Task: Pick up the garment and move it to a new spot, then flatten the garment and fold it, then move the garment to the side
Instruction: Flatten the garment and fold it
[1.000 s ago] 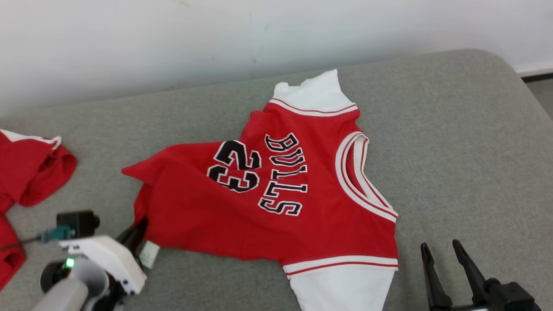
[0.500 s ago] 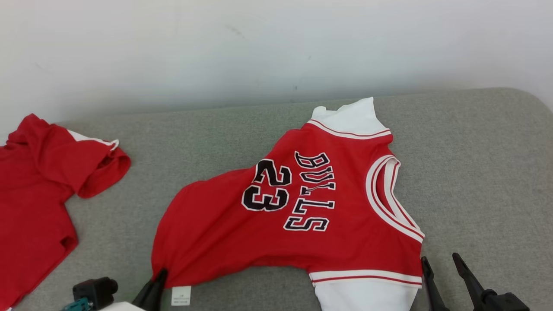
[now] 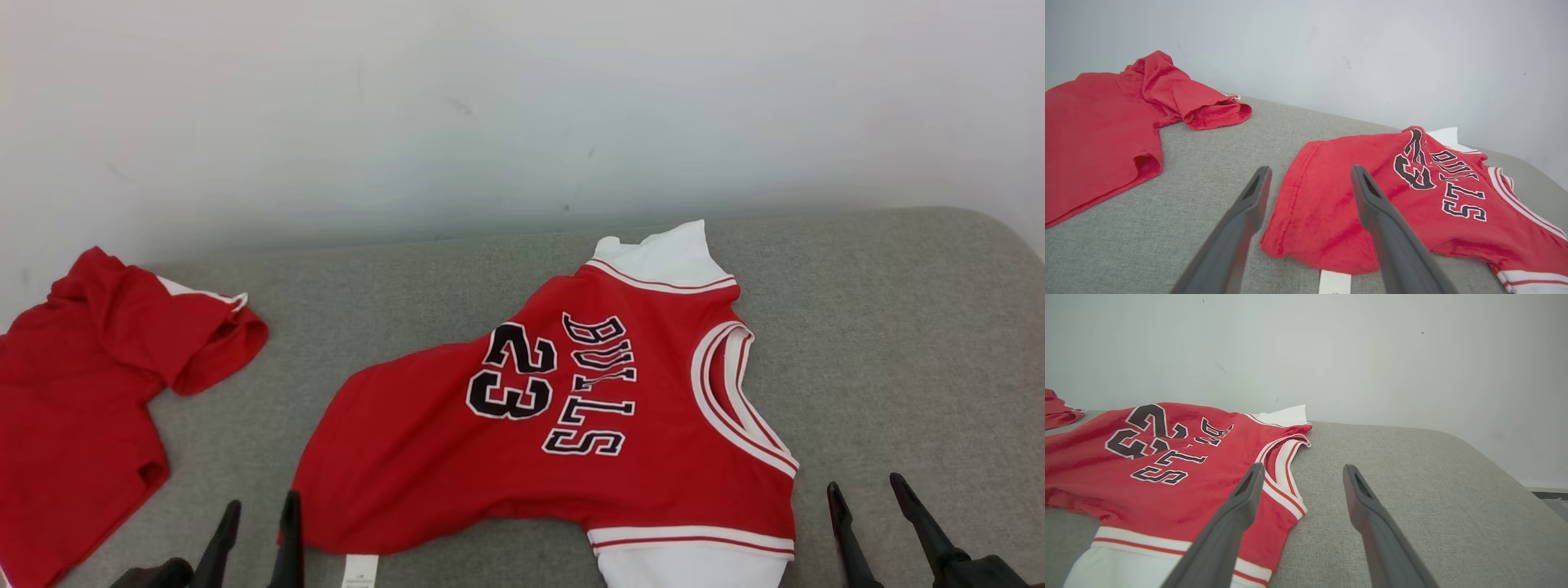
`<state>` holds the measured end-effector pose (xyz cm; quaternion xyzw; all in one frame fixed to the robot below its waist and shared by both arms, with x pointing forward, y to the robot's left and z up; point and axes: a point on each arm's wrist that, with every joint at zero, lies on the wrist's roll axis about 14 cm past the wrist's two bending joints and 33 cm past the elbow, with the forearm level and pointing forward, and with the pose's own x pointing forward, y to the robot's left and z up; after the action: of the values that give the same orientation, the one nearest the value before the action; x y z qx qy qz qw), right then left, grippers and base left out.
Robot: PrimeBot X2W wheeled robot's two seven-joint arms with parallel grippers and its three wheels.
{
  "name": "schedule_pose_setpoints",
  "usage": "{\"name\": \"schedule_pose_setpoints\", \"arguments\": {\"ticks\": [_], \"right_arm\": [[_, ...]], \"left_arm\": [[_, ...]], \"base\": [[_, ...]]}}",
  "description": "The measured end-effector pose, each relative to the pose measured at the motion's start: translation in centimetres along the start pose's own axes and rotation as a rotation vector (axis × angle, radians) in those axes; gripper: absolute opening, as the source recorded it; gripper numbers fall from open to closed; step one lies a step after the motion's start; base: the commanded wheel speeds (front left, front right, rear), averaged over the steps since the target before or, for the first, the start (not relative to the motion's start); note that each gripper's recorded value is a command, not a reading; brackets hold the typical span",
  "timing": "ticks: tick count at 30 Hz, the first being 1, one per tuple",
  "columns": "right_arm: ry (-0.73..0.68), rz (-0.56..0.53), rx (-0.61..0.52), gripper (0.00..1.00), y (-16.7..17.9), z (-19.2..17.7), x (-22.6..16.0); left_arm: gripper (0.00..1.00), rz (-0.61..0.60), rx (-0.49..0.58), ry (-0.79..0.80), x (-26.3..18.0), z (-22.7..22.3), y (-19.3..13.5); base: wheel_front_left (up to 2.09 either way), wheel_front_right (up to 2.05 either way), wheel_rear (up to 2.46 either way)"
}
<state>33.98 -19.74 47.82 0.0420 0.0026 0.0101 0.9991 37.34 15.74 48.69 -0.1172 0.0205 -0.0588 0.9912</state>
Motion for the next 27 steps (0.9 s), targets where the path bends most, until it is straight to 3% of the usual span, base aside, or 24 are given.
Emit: {"name": "schedule_pose_setpoints", "arguments": {"ticks": [10,27], "right_arm": [[-0.050,0.047,-0.057,1.00,0.7,1.7,-0.3],[-0.043,0.112,0.000,1.00,4.1,1.1,-1.0]], "left_arm": [[1.00,0.022,0.064,-0.082,-2.8,1.1,-0.2],[1.00,0.014,0.082,-0.054,-4.4,-0.3,0.5]], "base": [[0.00,0.00,0.00],[0.00,0.00,0.00]]}}
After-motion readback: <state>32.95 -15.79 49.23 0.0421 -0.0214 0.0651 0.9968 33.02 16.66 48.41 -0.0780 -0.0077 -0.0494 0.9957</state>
